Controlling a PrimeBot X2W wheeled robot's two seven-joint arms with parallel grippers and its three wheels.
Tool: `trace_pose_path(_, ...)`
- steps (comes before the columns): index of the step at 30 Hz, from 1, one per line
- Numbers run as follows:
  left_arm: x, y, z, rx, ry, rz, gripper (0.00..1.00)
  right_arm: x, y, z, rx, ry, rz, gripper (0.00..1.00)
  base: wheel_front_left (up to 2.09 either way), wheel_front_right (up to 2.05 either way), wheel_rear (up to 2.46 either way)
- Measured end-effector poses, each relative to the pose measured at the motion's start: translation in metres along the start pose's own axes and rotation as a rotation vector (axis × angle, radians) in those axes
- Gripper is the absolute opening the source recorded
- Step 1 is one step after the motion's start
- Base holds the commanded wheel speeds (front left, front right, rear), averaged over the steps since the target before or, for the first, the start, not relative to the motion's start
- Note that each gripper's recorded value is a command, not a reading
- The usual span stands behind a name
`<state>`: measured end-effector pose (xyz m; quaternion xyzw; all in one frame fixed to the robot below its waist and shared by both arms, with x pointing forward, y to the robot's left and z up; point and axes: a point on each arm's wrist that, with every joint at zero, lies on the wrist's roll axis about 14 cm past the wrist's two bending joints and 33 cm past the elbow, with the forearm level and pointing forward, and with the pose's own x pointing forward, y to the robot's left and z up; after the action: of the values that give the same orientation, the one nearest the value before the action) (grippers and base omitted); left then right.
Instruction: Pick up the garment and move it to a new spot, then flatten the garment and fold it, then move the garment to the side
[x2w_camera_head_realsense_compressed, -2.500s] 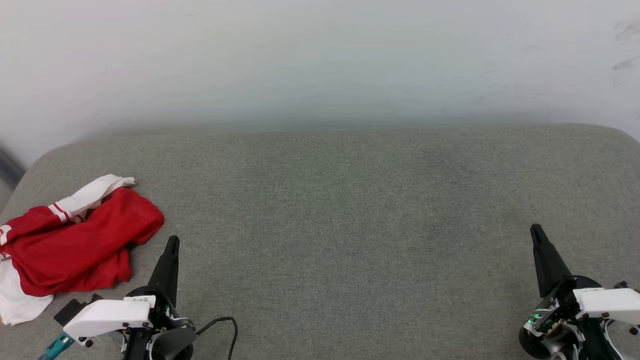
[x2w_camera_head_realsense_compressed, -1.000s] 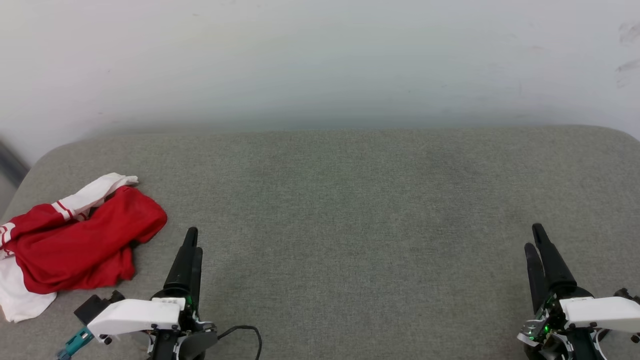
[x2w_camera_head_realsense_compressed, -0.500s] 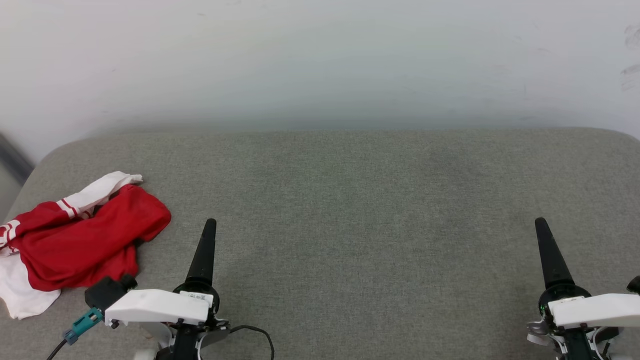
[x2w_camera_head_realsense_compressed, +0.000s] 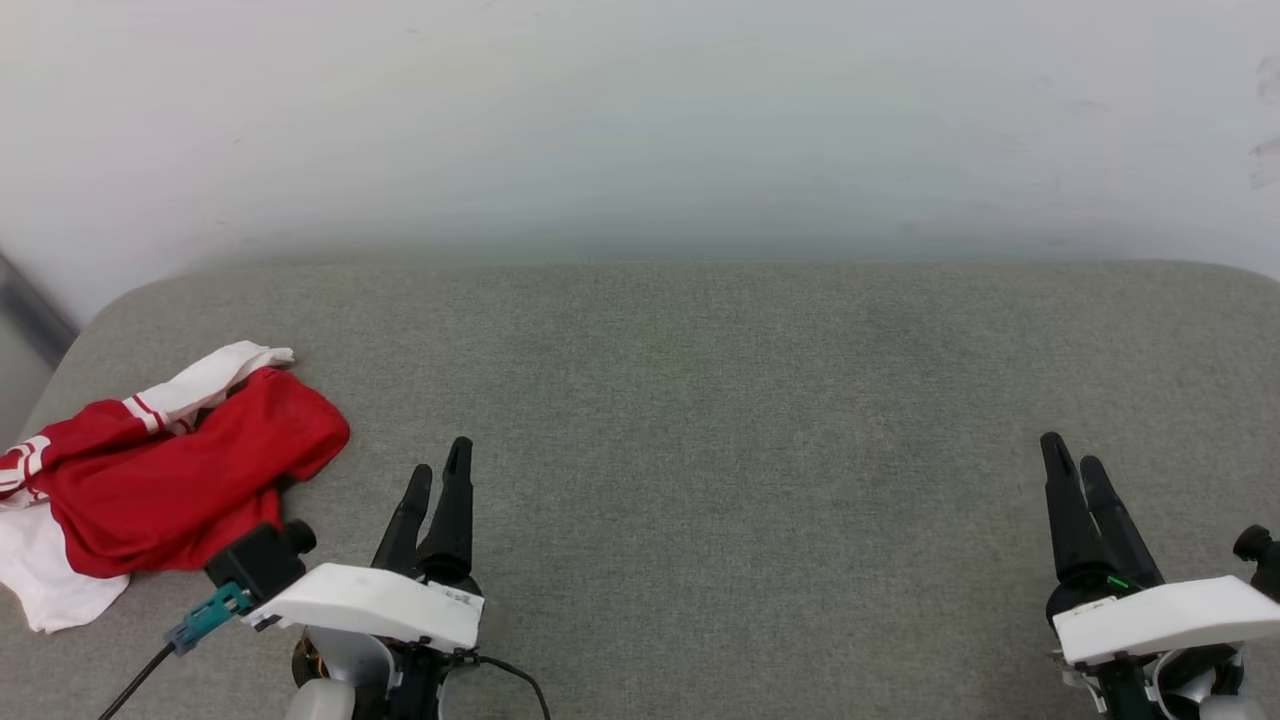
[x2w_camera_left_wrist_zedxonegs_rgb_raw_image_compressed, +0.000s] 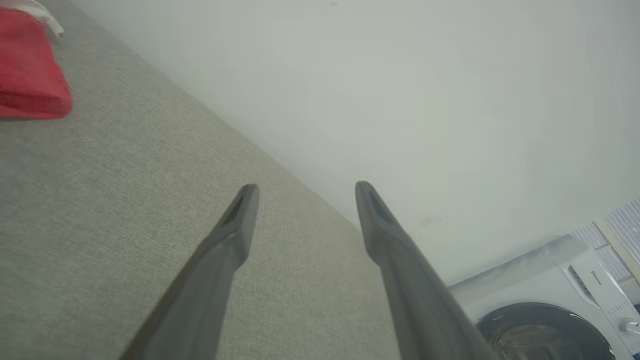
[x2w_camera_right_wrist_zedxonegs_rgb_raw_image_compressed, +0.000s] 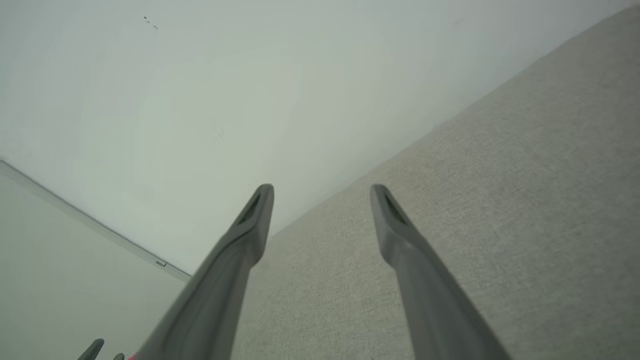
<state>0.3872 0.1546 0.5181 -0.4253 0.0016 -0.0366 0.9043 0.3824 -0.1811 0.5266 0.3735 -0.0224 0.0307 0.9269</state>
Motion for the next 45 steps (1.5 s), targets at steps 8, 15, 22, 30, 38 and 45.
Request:
trace_pose_path(8,0.000,-0.005,-0.003,0.174,0.004,-0.018,1.00,-0.001,0.007,-0.003,-0.143,0.024,0.027,1.00,0.00,0.00,0.00)
trace_pose_path(15,-0.001,-0.006,-0.004,0.295,0.000,-0.028,1.00,-0.001,0.008,-0.004,-0.249,0.038,0.034,1.00,0.00,0.00,0.00)
trace_pose_path(22,-0.001,-0.009,-0.005,0.413,-0.003,-0.037,1.00,-0.002,0.011,-0.003,-0.342,0.039,0.047,1.00,0.00,0.00,0.00)
trace_pose_path(30,0.000,-0.015,-0.005,0.524,-0.014,-0.060,1.00,-0.002,0.011,-0.006,-0.436,0.053,0.051,1.00,0.00,0.00,0.00)
trace_pose_path(38,-0.001,-0.017,-0.005,0.615,-0.025,-0.072,1.00,-0.002,0.015,-0.006,-0.517,0.050,0.065,1.00,0.00,0.00,0.00)
trace_pose_path(45,-0.002,-0.020,-0.007,0.680,-0.031,-0.084,1.00,-0.003,0.016,-0.006,-0.581,0.042,0.072,1.00,0.00,0.00,0.00)
